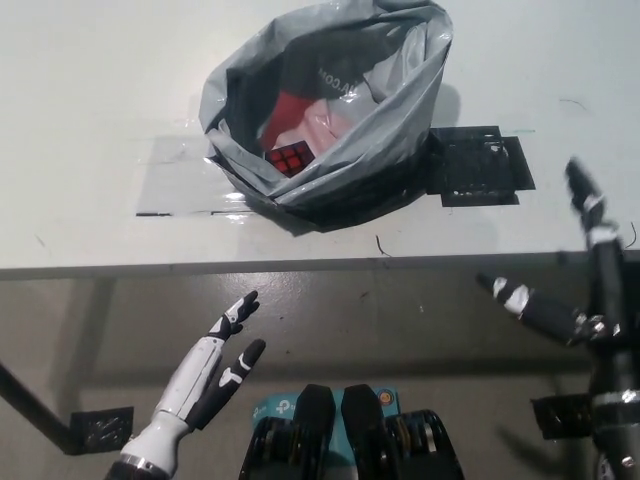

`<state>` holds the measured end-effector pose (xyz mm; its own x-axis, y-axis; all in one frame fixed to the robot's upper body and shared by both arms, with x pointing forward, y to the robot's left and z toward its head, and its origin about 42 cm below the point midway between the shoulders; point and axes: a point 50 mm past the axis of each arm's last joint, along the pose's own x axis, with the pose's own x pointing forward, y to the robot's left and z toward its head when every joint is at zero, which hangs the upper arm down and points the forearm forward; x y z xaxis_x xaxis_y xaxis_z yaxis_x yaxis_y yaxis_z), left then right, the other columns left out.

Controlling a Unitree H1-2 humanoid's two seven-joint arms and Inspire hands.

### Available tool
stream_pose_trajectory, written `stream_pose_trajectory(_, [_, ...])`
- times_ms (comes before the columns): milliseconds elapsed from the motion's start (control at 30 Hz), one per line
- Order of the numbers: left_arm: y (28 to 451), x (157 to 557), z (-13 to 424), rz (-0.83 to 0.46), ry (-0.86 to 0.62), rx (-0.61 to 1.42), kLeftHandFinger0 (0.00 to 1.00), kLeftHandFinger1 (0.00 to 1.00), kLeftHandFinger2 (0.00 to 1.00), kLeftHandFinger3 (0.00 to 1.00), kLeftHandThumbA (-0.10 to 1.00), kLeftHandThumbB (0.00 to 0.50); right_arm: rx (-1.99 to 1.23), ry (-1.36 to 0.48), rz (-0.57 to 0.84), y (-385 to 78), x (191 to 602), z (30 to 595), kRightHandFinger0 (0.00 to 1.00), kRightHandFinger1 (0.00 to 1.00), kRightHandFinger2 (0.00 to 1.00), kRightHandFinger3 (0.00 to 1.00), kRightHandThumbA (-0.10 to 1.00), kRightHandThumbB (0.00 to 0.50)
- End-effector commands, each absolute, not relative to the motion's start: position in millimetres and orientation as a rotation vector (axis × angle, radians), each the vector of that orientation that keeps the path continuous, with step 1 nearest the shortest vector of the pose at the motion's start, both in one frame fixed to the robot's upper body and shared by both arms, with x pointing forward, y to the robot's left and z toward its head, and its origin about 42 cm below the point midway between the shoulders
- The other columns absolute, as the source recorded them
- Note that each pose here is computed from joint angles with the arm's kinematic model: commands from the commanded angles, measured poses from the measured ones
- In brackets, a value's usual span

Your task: Use the right hand to pick up a rubix's cube and place it into a plastic bag and lift the bag

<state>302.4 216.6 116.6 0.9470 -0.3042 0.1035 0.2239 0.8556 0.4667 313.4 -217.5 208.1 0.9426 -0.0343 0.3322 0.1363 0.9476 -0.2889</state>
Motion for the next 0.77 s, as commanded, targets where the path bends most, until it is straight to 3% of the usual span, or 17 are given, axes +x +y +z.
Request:
stream_pose_trajectory(0, [229, 298, 134, -0.246, -0.282, 0.424, 1.0, 1.0, 1.0, 1.0, 1.0, 0.168, -0.406, -0.428, 0.035, -207, 302, 132, 1.0, 1.0, 1.0, 1.0, 0.97, 0.229])
stream_pose_trajectory(33, [228, 297, 133, -0.245, -0.278, 0.425, 1.0, 1.0, 1.0, 1.0, 1.0, 0.168, -0.417, -0.428, 0.045, -207, 301, 131, 1.0, 1.0, 1.0, 1.0, 0.97, 0.229])
stream_pose_trajectory(100, [231, 288, 129, -0.23, -0.264, 0.426, 1.0, 1.0, 1.0, 1.0, 1.0, 0.17, -0.406, -0.414, 0.105, -202, 294, 120, 1.0, 1.0, 1.0, 1.0, 0.86, 0.221])
stream_pose_trajectory(200, [236, 277, 121, -0.209, -0.242, 0.4, 1.0, 1.0, 1.0, 1.0, 1.0, 0.179, -0.415, -0.404, 0.142, -196, 282, 109, 1.0, 1.0, 1.0, 1.0, 0.85, 0.218])
stream_pose_trajectory(333, [243, 263, 108, -0.165, -0.212, 0.356, 1.0, 1.0, 1.0, 1.0, 1.0, 0.113, -0.41, -0.382, 0.186, -191, 267, 97, 1.0, 1.0, 1.0, 1.0, 0.81, 0.192])
stream_pose_trajectory(567, [252, 257, 100, -0.129, -0.185, 0.362, 1.0, 1.0, 1.0, 1.0, 1.0, 0.164, -0.415, -0.362, 0.205, -192, 261, 90, 1.0, 1.0, 1.0, 1.0, 0.82, 0.197])
stream_pose_trajectory(733, [253, 255, 99, -0.126, -0.174, 0.369, 1.0, 1.0, 1.0, 1.0, 1.0, 0.16, -0.399, -0.367, 0.215, -193, 258, 87, 1.0, 1.0, 1.0, 1.0, 0.78, 0.168])
